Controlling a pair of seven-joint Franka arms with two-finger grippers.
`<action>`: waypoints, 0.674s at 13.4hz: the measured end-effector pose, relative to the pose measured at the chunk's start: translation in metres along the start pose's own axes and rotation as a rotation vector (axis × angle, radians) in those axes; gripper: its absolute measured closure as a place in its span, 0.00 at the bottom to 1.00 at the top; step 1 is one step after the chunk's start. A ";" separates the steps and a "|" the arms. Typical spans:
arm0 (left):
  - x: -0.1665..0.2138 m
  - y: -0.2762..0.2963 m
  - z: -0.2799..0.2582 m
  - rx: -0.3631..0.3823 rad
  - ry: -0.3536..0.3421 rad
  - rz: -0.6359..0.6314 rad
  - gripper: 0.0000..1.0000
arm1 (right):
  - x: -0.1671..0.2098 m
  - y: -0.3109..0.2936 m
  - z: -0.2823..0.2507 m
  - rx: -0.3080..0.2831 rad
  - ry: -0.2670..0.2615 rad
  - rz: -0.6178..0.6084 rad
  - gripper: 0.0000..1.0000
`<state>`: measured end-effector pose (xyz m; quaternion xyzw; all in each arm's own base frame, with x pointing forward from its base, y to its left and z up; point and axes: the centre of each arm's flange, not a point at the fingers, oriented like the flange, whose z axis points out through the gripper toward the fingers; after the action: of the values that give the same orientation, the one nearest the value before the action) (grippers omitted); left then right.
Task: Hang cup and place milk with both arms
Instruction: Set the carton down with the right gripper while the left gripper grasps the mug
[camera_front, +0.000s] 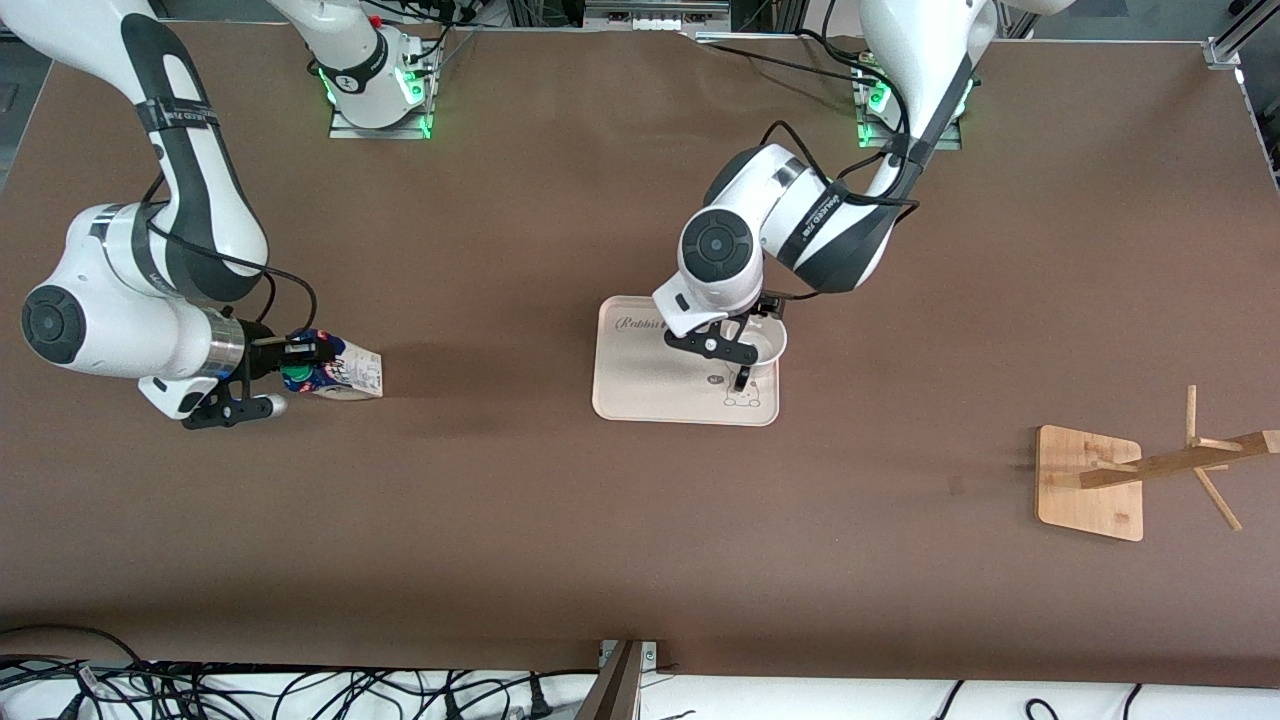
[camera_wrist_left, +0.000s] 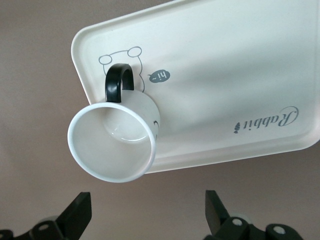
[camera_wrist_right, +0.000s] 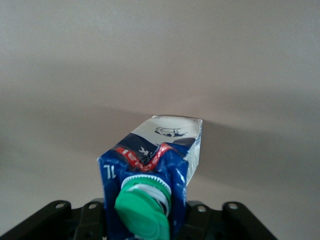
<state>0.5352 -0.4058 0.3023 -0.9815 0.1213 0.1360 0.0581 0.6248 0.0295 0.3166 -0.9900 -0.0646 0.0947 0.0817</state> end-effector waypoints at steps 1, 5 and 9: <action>0.002 -0.003 0.005 0.003 -0.008 -0.001 0.00 | 0.000 0.000 0.002 0.000 0.001 0.001 0.59; 0.013 -0.001 0.037 0.007 -0.030 -0.003 0.00 | 0.001 -0.001 -0.010 -0.003 0.026 -0.002 0.15; 0.028 0.012 0.072 -0.016 0.010 0.014 0.00 | -0.003 -0.014 -0.091 -0.026 0.122 -0.028 0.00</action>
<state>0.5401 -0.4128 0.2249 -0.9818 0.1272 0.1324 0.0489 0.6383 0.0297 0.4073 -0.9940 -0.0743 0.0320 0.0738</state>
